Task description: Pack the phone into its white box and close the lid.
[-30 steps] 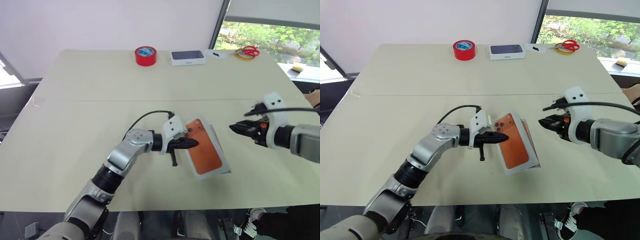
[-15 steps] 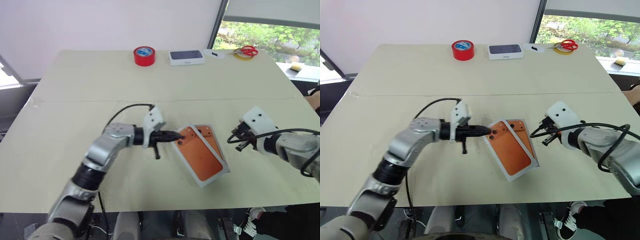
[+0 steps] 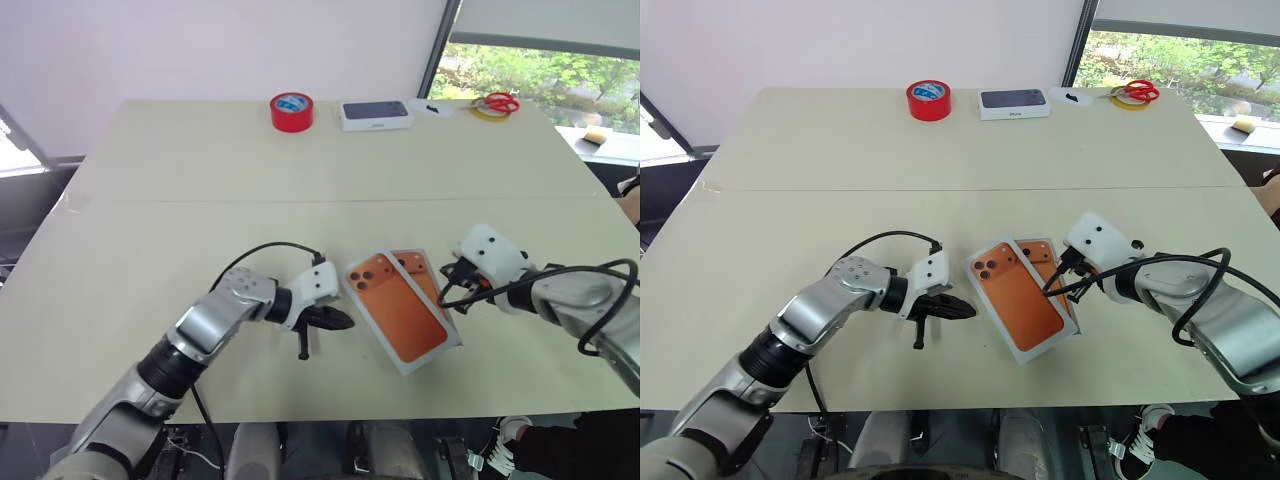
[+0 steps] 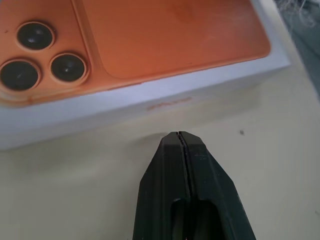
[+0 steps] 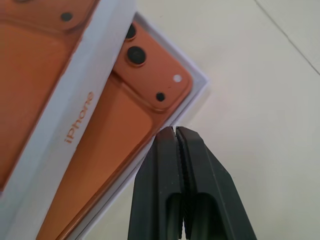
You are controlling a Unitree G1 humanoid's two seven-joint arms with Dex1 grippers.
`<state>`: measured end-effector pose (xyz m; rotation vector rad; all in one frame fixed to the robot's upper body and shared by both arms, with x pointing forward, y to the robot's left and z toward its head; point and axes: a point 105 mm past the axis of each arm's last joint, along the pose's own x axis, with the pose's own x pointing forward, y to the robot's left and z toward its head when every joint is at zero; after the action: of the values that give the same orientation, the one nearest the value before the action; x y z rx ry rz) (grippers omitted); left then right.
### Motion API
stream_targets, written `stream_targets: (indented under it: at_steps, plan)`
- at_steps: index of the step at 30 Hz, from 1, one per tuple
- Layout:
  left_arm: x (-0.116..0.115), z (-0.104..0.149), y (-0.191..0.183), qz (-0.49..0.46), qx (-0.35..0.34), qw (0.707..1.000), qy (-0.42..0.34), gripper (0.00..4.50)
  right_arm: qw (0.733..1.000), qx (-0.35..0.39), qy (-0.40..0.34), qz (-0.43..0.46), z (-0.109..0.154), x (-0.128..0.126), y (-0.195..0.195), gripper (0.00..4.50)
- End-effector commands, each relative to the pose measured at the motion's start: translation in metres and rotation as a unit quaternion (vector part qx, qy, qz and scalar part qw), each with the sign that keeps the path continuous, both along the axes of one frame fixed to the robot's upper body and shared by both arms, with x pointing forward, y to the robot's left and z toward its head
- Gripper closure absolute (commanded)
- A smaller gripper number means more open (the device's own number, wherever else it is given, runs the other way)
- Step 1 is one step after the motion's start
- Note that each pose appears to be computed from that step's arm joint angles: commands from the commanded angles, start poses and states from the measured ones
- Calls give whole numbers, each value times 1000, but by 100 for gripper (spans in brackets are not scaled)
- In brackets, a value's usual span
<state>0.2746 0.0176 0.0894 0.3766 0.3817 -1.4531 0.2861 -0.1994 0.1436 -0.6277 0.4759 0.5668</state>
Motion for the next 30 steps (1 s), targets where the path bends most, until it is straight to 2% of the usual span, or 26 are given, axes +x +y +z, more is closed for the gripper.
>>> stream_targets:
  at_steps: [1, 9, 30]
  plan:
    - [6, 12, -10, 1, -18, 999, -34, 450, 1000, -1, -12, 21, 6, -5, 10, 444]
    - [27, 37, -31, 51, -97, 993, -31, 450, 1000, -10, 7, 22, -5, -14, 13, 444]
    - [23, 34, -48, 38, -109, 993, -22, 450, 999, -18, -2, -40, -6, -4, -12, 444]
